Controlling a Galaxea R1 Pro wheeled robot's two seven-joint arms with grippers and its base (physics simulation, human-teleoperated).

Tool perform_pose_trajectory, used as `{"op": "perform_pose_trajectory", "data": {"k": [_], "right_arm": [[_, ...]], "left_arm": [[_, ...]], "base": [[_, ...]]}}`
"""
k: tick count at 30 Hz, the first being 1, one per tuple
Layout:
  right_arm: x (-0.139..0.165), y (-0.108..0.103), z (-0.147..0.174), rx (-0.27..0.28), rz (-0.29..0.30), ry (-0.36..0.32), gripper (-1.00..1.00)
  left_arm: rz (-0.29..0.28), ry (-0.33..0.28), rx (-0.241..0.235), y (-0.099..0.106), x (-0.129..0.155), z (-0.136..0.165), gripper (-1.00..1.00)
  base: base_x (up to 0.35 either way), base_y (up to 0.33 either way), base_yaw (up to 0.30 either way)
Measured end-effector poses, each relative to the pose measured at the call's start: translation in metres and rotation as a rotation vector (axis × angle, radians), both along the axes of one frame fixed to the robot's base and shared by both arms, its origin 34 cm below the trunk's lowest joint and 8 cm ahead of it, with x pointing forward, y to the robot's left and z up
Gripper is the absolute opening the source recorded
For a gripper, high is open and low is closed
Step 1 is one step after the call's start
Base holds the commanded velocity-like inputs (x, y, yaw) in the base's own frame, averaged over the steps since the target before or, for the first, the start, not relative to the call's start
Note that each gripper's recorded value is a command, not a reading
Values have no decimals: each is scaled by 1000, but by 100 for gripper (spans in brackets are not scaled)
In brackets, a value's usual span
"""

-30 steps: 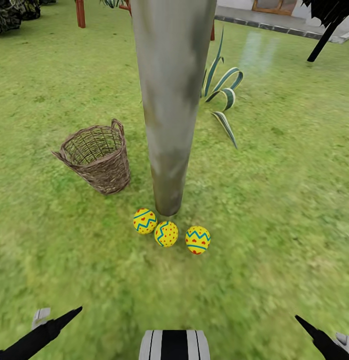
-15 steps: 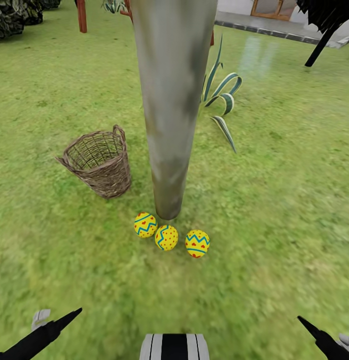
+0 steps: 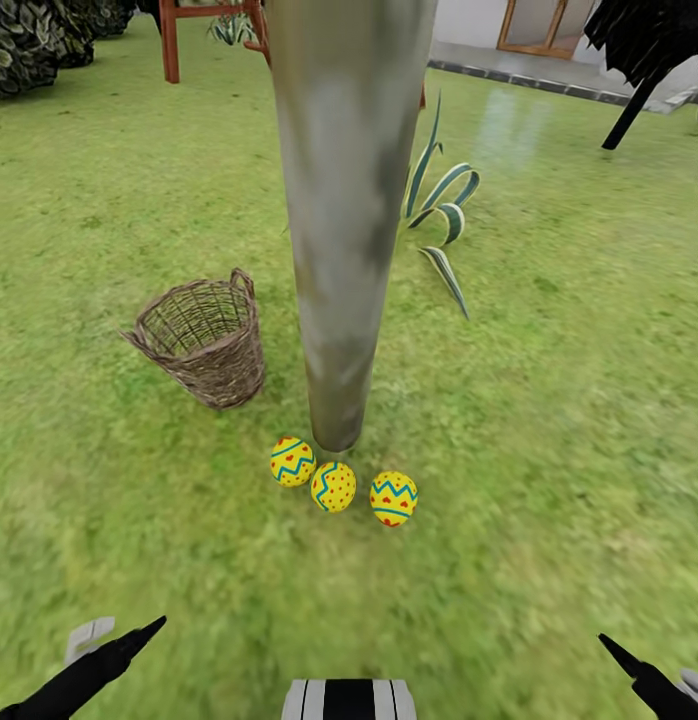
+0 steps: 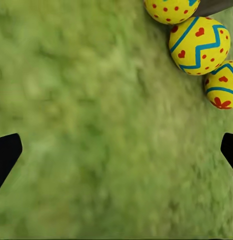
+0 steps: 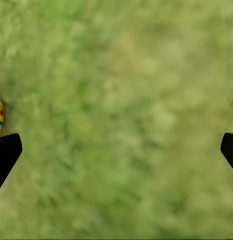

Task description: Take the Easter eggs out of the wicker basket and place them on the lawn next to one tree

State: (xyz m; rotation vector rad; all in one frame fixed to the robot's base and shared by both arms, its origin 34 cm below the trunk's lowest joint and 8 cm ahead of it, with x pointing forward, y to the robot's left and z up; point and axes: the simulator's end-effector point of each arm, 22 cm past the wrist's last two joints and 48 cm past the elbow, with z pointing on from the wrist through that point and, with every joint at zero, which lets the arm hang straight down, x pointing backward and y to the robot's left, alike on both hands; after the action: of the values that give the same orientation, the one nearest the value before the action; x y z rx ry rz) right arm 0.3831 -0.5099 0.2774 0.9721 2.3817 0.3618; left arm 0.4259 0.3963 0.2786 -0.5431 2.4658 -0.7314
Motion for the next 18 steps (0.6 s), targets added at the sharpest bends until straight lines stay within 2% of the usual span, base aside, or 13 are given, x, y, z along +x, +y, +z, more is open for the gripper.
{"op": "perform_pose_trajectory", "data": {"k": [2, 5, 7, 9, 13, 18], "right_arm": [[-2, -6, 1, -35, -9, 22, 100], [-8, -16, 3, -85, -19, 64, 100], [-17, -14, 2, -107, 44, 119, 100], [-22, -13, 4, -124, 83, 152, 100], [-28, -24, 10, -183, 106, 200, 100], [-27, -28, 21, -209, 105, 214, 100]], "left_arm": [[13, 6, 41, 4, 0, -1, 100], [22, 13, 68, 6, 0, 2, 100], [33, 68, 96, 8, -22, -4, 100], [45, 91, 136, 12, -37, -6, 100], [61, 105, 226, 24, -50, -4, 100], [78, 120, 246, 11, -52, -1, 100]], "base": [[0, 0, 0], [0, 0, 0], [0, 0, 0], [0, 0, 0], [0, 0, 0], [0, 0, 0]]}}
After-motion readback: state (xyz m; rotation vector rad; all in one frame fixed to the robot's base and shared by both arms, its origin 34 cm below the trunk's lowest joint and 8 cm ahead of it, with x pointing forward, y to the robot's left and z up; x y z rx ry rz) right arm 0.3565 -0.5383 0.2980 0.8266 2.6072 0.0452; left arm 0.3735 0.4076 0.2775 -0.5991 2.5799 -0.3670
